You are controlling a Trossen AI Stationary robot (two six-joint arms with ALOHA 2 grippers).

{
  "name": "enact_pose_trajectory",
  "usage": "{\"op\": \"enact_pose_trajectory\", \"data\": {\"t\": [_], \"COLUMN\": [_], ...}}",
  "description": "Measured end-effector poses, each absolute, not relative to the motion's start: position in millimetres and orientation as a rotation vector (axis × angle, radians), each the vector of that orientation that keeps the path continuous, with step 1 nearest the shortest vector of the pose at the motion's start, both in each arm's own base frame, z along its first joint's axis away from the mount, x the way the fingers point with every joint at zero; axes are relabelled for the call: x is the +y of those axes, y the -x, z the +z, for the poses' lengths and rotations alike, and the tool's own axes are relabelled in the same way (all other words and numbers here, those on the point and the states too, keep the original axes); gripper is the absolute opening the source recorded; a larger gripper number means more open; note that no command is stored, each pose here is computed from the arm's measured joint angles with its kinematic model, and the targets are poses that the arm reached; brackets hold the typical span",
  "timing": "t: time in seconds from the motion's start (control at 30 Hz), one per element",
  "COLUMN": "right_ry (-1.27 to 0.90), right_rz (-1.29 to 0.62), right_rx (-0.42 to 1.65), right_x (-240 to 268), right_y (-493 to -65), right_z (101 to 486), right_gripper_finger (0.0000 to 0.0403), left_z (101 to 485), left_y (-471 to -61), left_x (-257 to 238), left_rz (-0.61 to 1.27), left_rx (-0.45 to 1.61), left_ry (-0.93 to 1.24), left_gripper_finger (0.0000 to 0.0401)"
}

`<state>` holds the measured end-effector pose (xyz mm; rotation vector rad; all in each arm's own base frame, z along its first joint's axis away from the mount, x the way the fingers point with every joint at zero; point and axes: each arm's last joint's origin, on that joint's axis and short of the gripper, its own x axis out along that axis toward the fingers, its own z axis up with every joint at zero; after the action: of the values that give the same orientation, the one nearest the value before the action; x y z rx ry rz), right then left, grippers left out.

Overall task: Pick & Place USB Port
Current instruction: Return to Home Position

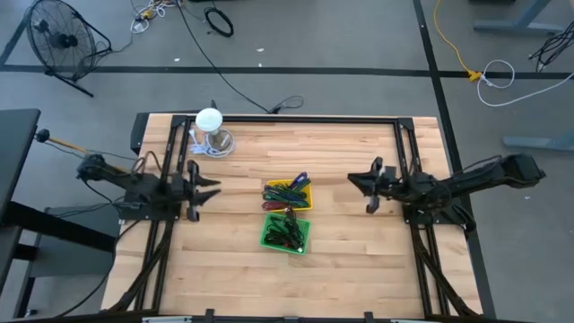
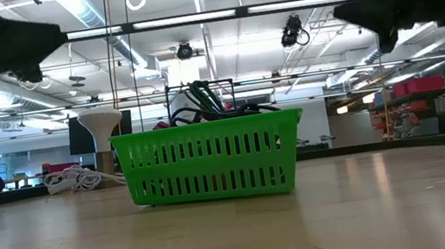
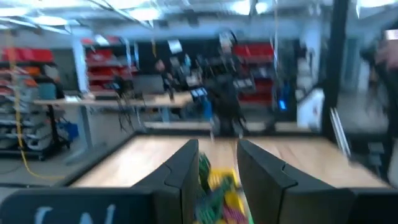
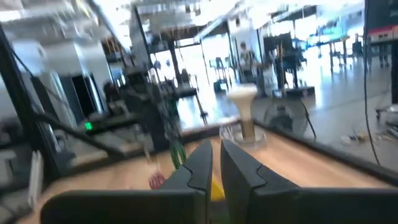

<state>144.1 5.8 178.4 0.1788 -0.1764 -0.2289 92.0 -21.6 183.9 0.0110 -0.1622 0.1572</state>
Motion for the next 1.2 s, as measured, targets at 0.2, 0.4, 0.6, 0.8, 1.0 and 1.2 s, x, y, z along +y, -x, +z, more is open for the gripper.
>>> {"op": "enact_pose_trajectory", "data": {"t": [0.2,0.4,0.6,0.8,1.0,1.2], "right_ry": [-0.231,-0.288,-0.332,-0.357,-0.356,-0.353], "right_rz": [-0.211,-0.186,-0.166,-0.152,-0.153,-0.155], "right_rx": [-0.402,-0.653,-0.854,-0.97,-0.971,-0.955], "right_x": [3,0,-3,-4,-4,-4], "right_y": [-120,-91,-65,-54,-54,-56], "right_z": [206,228,239,246,246,245], "right_gripper_finger": [0.0036,0.0036,0.0036,0.0036,0.0036,0.0036], "left_z": [194,192,192,192,191,192], "left_y": [-89,-90,-90,-90,-91,-91], "left_x": [-14,-12,-12,-12,-8,7], "left_rz": [0.236,0.26,0.26,0.26,0.289,0.439], "left_rx": [-0.266,-0.249,-0.255,-0.253,-0.251,-0.254], "left_ry": [0.038,0.029,0.032,0.032,0.018,-0.005], "left_gripper_finger": [0.0115,0.0115,0.0115,0.0115,0.0115,0.0115]}}
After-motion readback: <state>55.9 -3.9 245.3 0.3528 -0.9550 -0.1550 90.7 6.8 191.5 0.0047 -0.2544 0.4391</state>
